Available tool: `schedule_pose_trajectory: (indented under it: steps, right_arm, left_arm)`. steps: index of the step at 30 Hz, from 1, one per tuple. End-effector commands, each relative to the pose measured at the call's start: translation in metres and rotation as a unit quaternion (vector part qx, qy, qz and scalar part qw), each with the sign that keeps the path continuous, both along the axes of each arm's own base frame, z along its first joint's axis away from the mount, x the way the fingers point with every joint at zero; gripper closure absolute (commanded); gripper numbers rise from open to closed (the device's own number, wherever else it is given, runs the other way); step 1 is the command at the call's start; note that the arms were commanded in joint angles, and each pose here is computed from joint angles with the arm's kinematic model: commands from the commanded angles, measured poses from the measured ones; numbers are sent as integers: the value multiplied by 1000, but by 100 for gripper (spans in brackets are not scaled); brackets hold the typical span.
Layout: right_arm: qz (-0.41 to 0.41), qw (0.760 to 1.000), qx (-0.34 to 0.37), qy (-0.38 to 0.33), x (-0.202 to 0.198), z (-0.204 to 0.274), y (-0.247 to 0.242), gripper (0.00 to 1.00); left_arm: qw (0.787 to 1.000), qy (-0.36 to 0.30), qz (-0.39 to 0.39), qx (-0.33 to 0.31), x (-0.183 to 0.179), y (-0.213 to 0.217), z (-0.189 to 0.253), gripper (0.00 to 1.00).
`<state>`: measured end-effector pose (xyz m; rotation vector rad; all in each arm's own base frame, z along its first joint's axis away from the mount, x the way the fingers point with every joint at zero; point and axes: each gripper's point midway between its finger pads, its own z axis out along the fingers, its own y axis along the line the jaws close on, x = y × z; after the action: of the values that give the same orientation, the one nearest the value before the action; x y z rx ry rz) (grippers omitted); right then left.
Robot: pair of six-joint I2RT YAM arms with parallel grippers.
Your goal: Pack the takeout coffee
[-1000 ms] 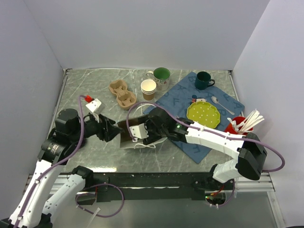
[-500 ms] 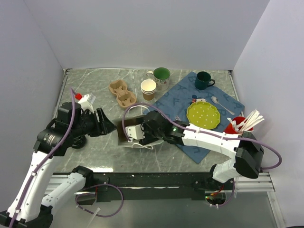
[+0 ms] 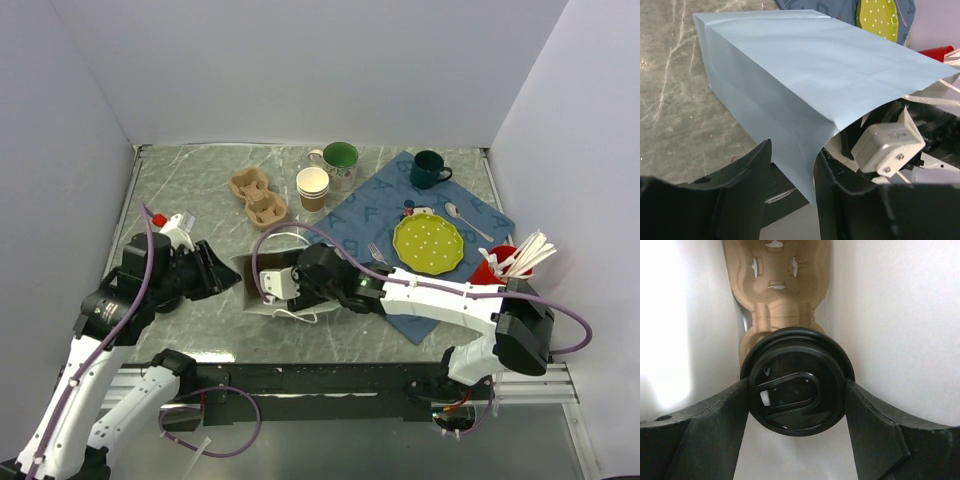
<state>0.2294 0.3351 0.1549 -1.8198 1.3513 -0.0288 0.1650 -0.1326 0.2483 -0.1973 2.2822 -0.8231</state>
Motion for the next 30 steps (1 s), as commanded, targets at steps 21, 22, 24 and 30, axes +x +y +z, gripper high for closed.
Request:
schedule_pose_trajectory:
  steps: [21, 22, 24, 30]
  right_arm:
    - [14, 999, 45, -27, -14, 41, -1, 44]
    - [21, 999, 35, -25, -15, 36, -3, 44]
    - [30, 999, 19, -15, -21, 28, -9, 44]
    - [53, 998, 17, 30, -35, 13, -8, 44]
  left_arm:
    - [971, -172, -165, -9, -16, -26, 2, 99]
    - [971, -175, -164, -10, -15, -26, 4, 99]
    - [969, -180, -170, -10, -16, -27, 9, 99]
    - [969, -177, -174, -3, -16, -26, 7, 99]
